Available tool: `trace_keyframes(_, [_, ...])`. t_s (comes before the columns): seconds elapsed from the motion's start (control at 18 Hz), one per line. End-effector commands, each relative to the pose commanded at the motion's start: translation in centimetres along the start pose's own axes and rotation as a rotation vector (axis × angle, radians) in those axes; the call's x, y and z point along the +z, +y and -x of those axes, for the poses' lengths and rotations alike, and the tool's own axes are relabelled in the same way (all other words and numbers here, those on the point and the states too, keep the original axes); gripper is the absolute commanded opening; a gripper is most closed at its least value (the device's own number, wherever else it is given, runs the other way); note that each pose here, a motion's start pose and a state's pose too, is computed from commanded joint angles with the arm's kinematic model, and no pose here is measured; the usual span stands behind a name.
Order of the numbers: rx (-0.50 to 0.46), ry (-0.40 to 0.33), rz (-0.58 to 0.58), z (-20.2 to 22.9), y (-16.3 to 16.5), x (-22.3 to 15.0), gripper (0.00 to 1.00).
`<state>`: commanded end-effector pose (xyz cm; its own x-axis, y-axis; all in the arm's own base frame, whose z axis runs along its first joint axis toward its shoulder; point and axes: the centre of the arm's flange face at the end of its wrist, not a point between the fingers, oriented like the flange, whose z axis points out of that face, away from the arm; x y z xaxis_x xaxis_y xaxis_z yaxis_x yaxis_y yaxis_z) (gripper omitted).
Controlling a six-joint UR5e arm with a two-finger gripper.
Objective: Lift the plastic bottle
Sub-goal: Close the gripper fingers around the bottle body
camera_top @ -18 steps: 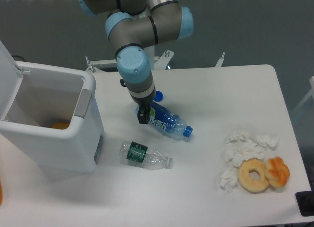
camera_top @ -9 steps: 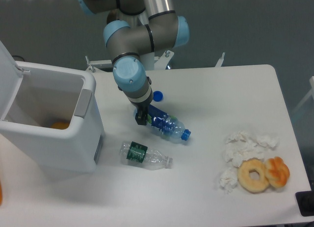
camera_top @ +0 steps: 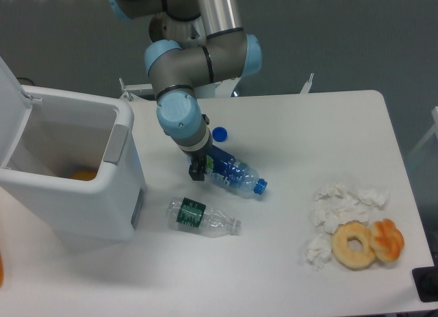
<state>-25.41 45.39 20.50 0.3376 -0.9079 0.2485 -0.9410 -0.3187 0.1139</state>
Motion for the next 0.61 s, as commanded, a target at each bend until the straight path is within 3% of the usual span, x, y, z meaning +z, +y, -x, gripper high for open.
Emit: trace_keyframes(0.61, [-0.008,0.013,0.003,-0.26,-0.11,0.42,1.0])
